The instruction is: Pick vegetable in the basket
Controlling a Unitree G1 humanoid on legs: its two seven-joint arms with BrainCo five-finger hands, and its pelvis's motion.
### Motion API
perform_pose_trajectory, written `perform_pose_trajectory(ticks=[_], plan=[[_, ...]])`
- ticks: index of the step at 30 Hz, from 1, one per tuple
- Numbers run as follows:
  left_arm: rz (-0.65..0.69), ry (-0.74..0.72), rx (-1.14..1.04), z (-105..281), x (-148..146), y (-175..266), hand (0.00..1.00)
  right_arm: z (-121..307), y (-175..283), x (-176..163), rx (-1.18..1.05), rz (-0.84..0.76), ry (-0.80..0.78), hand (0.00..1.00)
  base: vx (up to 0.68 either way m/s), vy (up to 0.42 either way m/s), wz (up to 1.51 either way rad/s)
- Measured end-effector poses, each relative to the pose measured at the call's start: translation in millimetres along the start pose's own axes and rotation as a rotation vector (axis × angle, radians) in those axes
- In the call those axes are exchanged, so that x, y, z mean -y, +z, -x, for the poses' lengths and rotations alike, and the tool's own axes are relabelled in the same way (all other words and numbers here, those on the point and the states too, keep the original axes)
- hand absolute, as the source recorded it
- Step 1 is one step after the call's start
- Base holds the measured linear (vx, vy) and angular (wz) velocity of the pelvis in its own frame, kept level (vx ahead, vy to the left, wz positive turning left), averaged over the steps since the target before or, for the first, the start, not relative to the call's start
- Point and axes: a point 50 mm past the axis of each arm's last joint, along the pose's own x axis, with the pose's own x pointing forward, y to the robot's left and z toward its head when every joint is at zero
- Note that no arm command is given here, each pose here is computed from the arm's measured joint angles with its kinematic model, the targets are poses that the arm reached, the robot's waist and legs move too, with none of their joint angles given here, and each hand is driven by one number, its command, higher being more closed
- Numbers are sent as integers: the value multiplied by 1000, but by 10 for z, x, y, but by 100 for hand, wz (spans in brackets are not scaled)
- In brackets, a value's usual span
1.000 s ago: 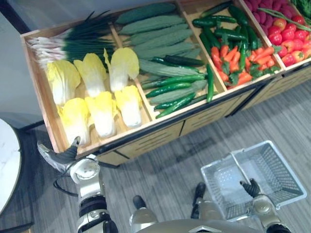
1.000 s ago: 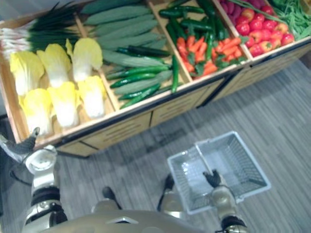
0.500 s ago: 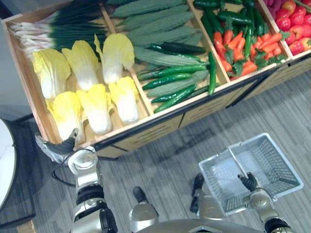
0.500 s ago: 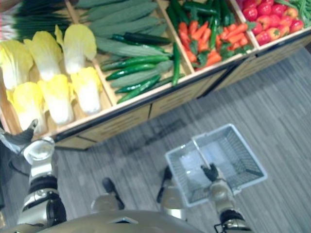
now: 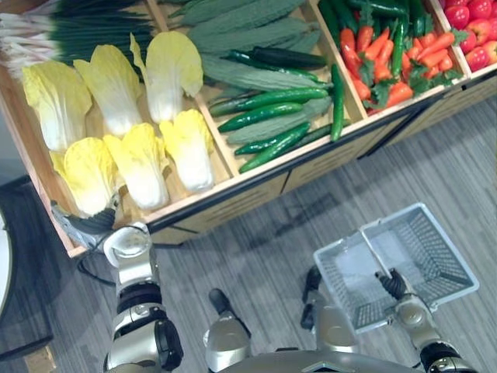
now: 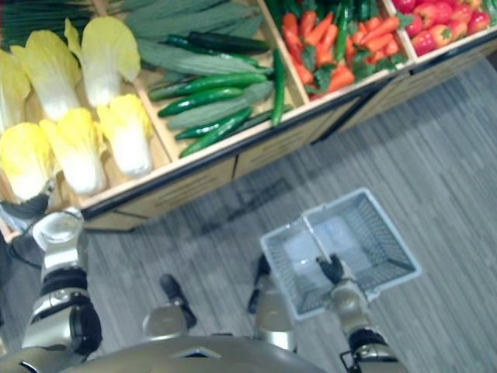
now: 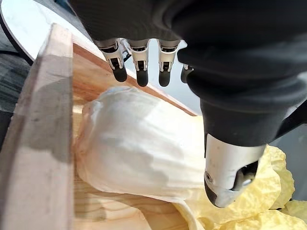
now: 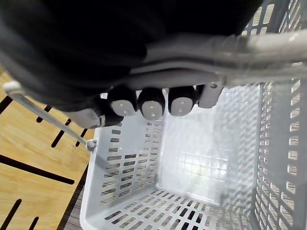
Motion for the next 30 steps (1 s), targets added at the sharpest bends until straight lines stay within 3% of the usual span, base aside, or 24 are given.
perform_pose_trajectory(ticks=[22,23,30], plan=[[-36,-7,-31,-185,61,77,0,-53,103,19,34,1,-2,100,-3,-12,-3],[-36,-10,-29,-183,67,82,100,-54,107,15,35,3,0,100,0,0,0],[-70,-9,-28,-350,18,152,100,-70,167,-8,58,9,18,100,-40,-17,-3]])
